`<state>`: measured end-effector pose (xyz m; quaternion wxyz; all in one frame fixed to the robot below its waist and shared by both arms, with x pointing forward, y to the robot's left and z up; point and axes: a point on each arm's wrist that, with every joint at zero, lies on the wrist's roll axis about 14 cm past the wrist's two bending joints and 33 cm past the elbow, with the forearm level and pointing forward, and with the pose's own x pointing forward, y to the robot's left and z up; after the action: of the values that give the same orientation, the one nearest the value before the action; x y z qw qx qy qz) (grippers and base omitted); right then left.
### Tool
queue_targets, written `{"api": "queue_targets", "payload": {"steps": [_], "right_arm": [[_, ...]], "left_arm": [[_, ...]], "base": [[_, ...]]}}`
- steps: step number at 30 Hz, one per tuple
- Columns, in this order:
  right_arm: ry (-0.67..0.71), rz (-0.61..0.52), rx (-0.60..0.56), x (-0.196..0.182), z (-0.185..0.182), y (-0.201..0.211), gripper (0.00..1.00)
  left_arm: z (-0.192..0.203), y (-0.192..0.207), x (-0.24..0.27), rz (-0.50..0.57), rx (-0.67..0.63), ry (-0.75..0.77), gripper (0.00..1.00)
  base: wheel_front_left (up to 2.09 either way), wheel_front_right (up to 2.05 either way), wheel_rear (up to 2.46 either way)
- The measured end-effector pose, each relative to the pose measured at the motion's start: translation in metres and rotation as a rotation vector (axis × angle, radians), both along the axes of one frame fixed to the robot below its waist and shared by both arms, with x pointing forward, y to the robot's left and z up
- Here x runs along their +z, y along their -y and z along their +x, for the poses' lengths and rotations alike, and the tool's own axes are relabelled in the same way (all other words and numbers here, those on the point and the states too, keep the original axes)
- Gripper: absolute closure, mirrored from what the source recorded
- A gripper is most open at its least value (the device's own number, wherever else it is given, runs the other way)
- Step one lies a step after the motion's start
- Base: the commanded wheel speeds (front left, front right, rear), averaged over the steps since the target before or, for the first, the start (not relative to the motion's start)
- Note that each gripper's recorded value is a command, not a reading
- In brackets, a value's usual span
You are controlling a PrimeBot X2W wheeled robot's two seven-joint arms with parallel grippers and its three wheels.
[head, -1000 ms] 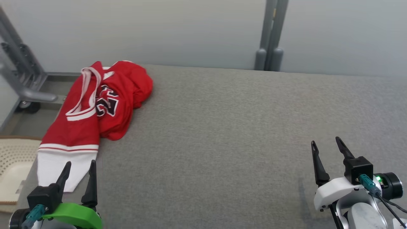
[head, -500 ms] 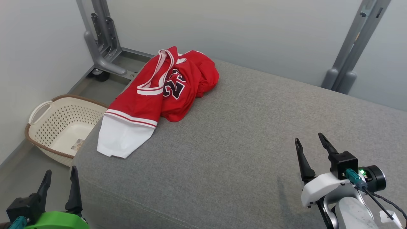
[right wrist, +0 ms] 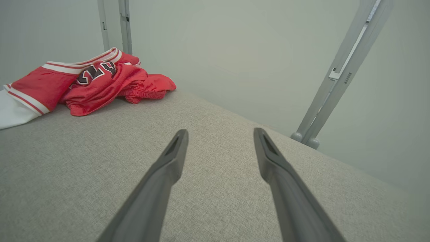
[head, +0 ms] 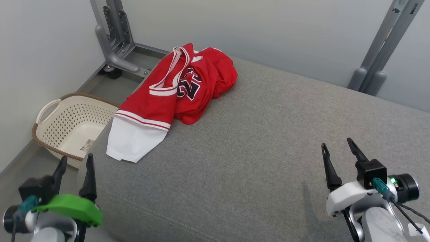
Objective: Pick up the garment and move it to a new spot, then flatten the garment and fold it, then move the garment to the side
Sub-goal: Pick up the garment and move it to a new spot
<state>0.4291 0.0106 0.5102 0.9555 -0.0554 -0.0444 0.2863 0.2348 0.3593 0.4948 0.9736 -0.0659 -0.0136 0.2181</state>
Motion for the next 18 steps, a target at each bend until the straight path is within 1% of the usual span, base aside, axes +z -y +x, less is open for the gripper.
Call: {"api": "queue_targets", "payload": {"steps": [4, 8, 11, 13, 15, 18], "right_arm": [[0.064, -0.028, 0.027, 0.012, 0.017, -0.014, 0.0], [0.11, -0.047, 0.042, 0.017, 0.044, -0.022, 0.0], [0.066, -0.082, 0.041, -0.008, 0.055, -0.019, 0.0], [0.032, -0.095, 0.037, -0.025, 0.062, -0.015, 0.0], [0.001, -0.105, 0.025, -0.041, 0.068, -0.008, 0.0], [-0.035, -0.117, -0.003, -0.062, 0.079, 0.006, 0.0]], "left_arm": [[0.043, 0.003, 0.007, -0.069, -0.072, -0.068, 0.0], [0.1, 0.018, 0.035, -0.117, -0.214, -0.09, 0.0], [0.122, 0.011, 0.033, -0.117, -0.248, -0.156, 0.0], [0.135, 0.009, 0.021, -0.126, -0.265, -0.217, 0.0], [0.151, 0.013, 0.005, -0.176, -0.283, -0.26, 0.0], [0.169, 0.015, -0.022, -0.181, -0.306, -0.363, 0.0]], "base": [[0.0, 0.0, 0.0], [0.0, 0.0, 0.0], [0.0, 0.0, 0.0], [0.0, 0.0, 0.0], [0.0, 0.0, 0.0], [0.0, 0.0, 0.0]]}}
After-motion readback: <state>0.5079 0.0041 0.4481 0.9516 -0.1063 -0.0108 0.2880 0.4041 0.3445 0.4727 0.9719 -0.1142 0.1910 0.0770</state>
